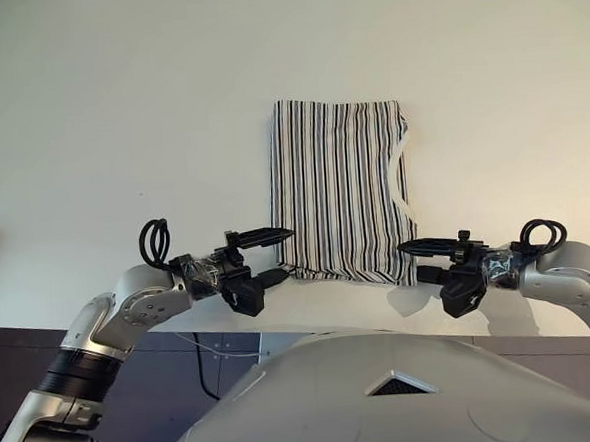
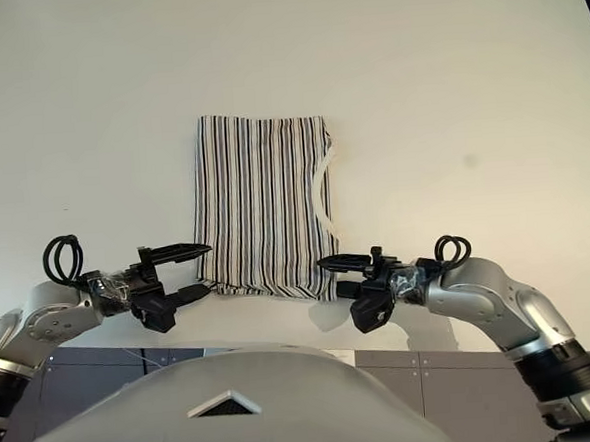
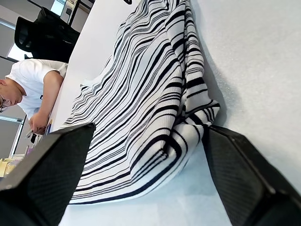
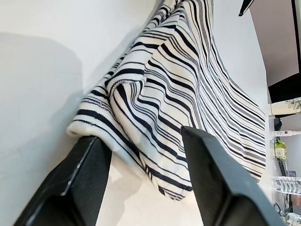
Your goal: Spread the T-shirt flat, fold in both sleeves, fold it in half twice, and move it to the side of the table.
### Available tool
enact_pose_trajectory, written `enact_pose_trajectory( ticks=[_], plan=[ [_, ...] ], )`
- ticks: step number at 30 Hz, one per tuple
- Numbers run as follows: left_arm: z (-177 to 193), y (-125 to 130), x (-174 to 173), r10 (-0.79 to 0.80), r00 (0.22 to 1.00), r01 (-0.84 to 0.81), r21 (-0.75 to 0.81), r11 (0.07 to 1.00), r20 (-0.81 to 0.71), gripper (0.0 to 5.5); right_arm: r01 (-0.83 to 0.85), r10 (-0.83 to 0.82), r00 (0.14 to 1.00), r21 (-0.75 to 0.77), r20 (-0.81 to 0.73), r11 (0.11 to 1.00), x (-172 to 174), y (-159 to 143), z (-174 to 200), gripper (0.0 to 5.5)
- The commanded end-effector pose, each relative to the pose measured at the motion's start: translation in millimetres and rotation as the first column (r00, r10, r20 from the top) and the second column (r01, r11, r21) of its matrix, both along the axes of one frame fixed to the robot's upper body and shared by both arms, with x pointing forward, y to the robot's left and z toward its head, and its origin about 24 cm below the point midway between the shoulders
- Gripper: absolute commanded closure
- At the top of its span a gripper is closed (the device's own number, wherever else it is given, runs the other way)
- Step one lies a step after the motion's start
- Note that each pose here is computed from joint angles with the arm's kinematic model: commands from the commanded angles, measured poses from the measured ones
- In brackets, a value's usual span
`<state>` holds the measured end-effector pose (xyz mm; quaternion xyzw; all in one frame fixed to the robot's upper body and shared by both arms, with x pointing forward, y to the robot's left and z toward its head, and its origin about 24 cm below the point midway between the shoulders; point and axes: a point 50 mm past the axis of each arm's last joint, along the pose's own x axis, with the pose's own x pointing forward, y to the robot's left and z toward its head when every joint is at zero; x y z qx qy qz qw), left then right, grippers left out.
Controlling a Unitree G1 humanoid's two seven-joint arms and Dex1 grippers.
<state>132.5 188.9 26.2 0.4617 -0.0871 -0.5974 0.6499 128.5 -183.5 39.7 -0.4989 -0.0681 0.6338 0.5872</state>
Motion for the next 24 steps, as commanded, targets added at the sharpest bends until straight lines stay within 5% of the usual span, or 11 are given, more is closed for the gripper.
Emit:
enact_pose_trajectory(
  ticks=[1,17,24],
  plan=[
    [-33.1,20.7,-22.1,-0.034,0.987,0.073,0.252,0.965,-0.157,1.42,0.0,-0.002,0.998,-0.046,-0.058,0.999,-5.1,-3.0,-10.8,2.92],
    [-36.0,28.1,-13.2,-0.195,0.969,0.232,0.285,0.93,-0.152,4.45,0.006,-0.009,0.997,-0.043,-0.071,0.999,-12.1,2.5,-11.6,2.88],
    [-38.3,18.2,-11.0,-0.163,0.979,0.189,0.238,0.953,-0.125,5.17,0.012,-0.015,0.997,-0.033,-0.073,0.999,-8.3,-7.6,-19.4,4.32]
  ],
)
